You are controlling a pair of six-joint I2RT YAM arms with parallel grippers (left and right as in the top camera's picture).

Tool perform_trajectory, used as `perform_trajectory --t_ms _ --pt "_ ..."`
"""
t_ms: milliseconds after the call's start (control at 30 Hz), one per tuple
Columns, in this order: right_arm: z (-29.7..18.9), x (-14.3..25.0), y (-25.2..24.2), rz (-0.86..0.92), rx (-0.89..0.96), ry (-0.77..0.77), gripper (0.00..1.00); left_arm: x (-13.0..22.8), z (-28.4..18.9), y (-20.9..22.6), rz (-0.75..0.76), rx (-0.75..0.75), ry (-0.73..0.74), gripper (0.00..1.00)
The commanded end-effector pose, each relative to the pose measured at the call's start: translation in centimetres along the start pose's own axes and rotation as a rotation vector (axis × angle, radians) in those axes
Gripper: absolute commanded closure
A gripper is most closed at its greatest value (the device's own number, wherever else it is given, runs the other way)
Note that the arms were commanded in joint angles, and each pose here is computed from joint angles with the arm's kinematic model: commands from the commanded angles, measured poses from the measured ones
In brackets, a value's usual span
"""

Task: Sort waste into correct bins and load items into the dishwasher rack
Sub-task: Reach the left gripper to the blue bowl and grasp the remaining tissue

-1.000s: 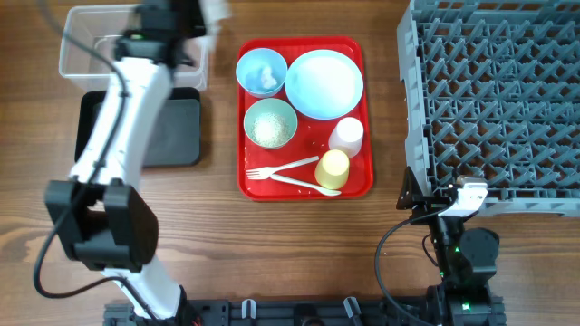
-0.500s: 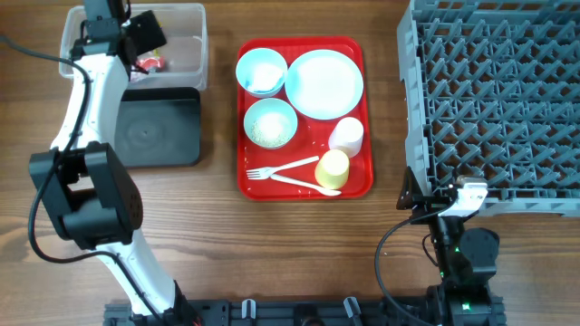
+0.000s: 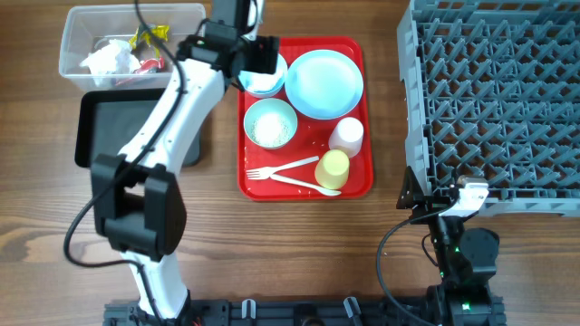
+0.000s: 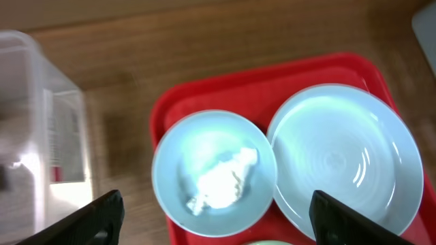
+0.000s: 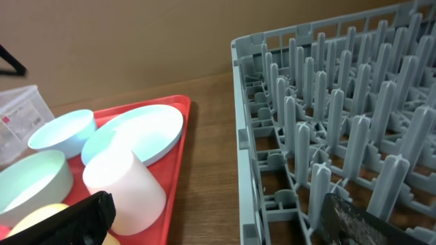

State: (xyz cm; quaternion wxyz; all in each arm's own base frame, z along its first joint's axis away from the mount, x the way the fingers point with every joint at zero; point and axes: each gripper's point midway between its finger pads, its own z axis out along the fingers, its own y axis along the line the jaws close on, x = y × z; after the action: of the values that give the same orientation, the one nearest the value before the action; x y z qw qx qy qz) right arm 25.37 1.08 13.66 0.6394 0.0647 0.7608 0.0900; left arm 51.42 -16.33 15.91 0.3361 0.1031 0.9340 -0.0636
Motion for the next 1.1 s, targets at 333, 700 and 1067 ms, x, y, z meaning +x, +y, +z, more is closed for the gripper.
perform_trajectory --t_ms 333,700,1067 --pt "0.0 0.2 0.3 0.054 -0.015 0.01 0.0 4.5 7.7 -0.9 0.028 0.011 0.112 0.31" --pt "0.0 0.2 0.3 0.055 -0.015 0.01 0.0 7.5 11.2 -0.7 0.028 0.005 0.176 0.36" --pt "0.0 0.2 0.3 0.055 -0.015 0.01 0.0 9.3 13.2 -0.6 0.028 0.007 0.21 0.55"
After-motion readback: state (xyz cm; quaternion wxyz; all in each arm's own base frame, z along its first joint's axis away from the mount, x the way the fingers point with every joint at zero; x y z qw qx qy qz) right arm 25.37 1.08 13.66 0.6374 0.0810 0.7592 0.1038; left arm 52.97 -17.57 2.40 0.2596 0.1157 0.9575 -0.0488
